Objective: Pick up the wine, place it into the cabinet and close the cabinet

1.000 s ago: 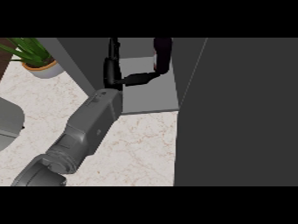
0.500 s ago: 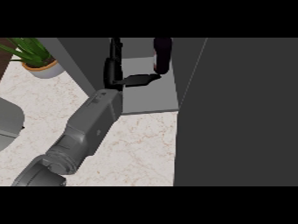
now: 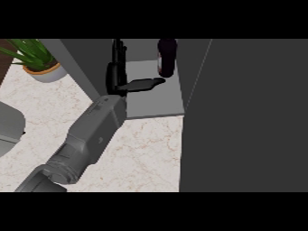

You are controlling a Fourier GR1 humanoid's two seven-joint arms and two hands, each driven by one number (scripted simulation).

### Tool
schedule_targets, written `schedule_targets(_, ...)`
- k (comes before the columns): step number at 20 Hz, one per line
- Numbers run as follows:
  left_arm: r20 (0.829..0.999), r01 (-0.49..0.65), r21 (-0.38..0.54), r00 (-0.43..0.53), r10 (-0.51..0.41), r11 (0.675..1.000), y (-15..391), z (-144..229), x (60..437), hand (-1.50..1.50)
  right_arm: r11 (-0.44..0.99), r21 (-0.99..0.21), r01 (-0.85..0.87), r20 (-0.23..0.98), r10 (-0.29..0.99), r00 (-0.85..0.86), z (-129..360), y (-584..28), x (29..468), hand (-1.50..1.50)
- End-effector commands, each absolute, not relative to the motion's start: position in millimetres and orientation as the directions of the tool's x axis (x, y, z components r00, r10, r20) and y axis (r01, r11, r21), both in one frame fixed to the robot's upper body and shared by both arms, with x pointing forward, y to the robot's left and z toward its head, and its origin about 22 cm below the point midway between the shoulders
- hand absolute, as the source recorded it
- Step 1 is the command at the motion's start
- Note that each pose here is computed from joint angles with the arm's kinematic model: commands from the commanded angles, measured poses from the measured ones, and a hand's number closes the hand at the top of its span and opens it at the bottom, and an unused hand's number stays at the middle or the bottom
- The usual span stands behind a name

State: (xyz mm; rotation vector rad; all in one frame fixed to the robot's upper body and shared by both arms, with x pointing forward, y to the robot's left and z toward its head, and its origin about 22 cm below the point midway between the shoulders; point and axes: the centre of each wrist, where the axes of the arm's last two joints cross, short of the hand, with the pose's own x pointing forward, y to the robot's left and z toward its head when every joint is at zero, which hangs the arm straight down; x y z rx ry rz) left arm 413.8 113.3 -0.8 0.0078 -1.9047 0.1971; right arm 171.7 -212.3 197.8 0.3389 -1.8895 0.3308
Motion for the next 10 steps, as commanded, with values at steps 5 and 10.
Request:
schedule_targets(5,0.947,-0.129,-0.188,-0.285,0.145,0.974,118,-38,381,-1.50,0.919,-0.054,-0.391,0.943,-0.082,-0.324,200,-220,150,-1.50)
schedule_targets(10,0.949,-0.083,-0.184,-0.275,0.155,0.979,89,-39,348,-1.50,0.932,-0.056,-0.357,0.940,-0.072,-0.335,202,-215,146,-1.50)
